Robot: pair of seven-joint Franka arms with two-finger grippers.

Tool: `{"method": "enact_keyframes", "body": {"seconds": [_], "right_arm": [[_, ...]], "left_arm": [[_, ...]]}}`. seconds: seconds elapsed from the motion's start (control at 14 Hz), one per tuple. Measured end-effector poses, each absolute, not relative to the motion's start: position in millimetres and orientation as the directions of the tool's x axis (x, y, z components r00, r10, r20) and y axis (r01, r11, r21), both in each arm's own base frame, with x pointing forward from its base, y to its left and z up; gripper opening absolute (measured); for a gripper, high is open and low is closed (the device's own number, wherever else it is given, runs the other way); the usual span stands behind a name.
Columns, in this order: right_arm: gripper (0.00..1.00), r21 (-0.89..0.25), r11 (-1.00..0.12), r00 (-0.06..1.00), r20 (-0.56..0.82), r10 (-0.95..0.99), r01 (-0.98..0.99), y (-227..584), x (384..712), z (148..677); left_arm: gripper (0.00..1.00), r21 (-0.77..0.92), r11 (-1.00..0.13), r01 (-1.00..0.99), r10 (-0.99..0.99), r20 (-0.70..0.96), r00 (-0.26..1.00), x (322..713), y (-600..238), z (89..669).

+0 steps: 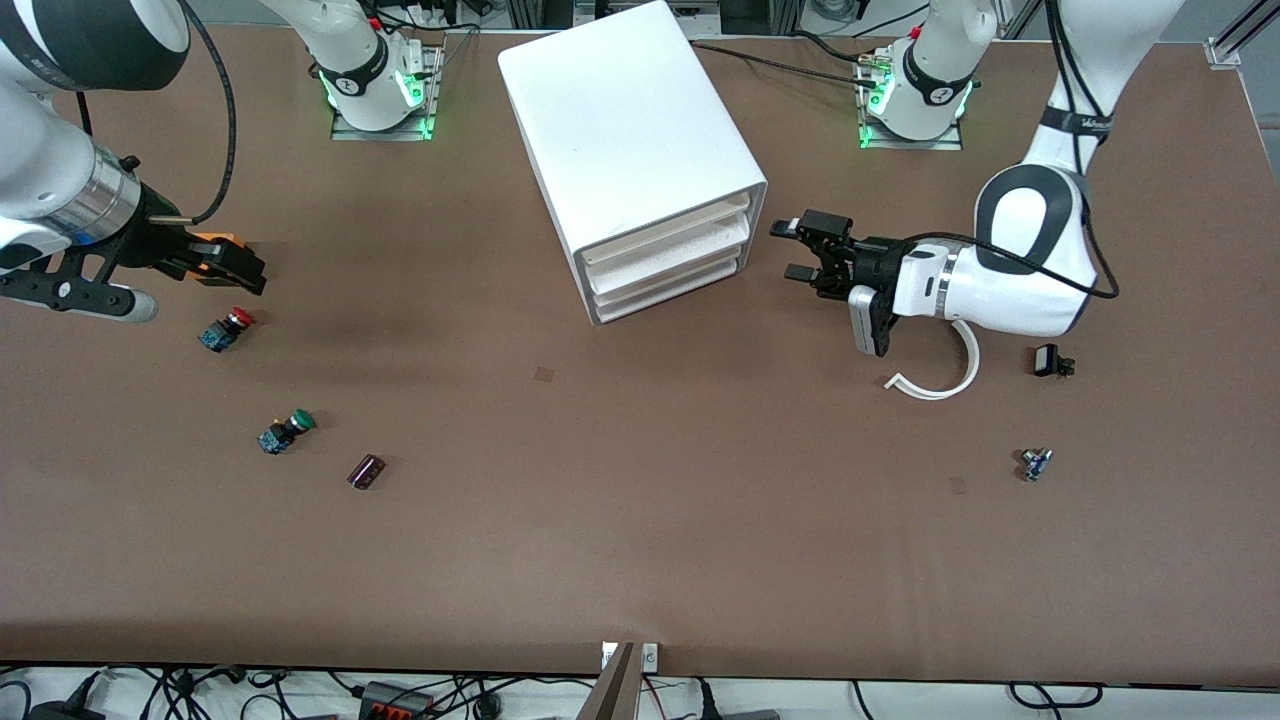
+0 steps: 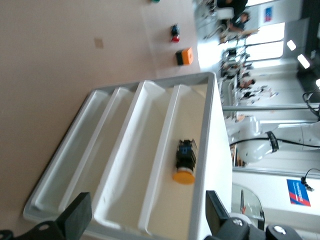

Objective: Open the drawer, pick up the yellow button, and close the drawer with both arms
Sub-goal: 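Reach the left gripper to the drawer handle while the right gripper approaches the cabinet, then pull the drawer open with the left gripper while the right gripper reaches over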

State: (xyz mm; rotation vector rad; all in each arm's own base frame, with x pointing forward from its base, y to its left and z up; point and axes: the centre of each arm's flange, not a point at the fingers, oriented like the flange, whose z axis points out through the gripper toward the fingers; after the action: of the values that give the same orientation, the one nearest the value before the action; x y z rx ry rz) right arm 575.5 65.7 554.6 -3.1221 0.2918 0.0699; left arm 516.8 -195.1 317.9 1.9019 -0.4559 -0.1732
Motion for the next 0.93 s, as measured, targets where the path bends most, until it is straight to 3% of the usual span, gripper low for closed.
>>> {"method": "enact_keyframes", "body": {"seconds": [0.21,0.28,0.43,0.64,0.93], "right_arm": [[1.0,-0.024,-0.975,0.975,-0.051,-0.217,-0.219,68.7,576.1,555.4],[1.0,-0.032,-0.968,0.967,-0.05,-0.248,-0.25,70.6,576.5,557.2],[1.0,-0.06,-0.943,0.944,-0.06,-0.324,-0.327,80.3,578.2,559.8],[1.0,-0.071,-0.908,0.91,-0.066,-0.409,-0.413,111.1,585.5,560.6],[1.0,-0.05,-0.867,0.867,-0.087,-0.492,-0.497,170.7,588.5,546.2]], "left_arm": [[0.95,0.951,-0.191,-0.242,-0.306,0.177,0.935,493.6,-206.5,264.8],[0.87,0.958,-0.171,-0.231,-0.298,0.173,0.939,489.6,-209.5,250.3],[0.61,0.969,-0.142,-0.201,-0.304,0.15,0.941,483.6,-216.3,232.1],[0.53,0.983,-0.08,-0.164,-0.352,0.126,0.927,469.2,-237.2,225.7],[0.53,0.992,-0.052,-0.112,-0.371,0.085,0.925,464.1,-242.6,228.6]]}}
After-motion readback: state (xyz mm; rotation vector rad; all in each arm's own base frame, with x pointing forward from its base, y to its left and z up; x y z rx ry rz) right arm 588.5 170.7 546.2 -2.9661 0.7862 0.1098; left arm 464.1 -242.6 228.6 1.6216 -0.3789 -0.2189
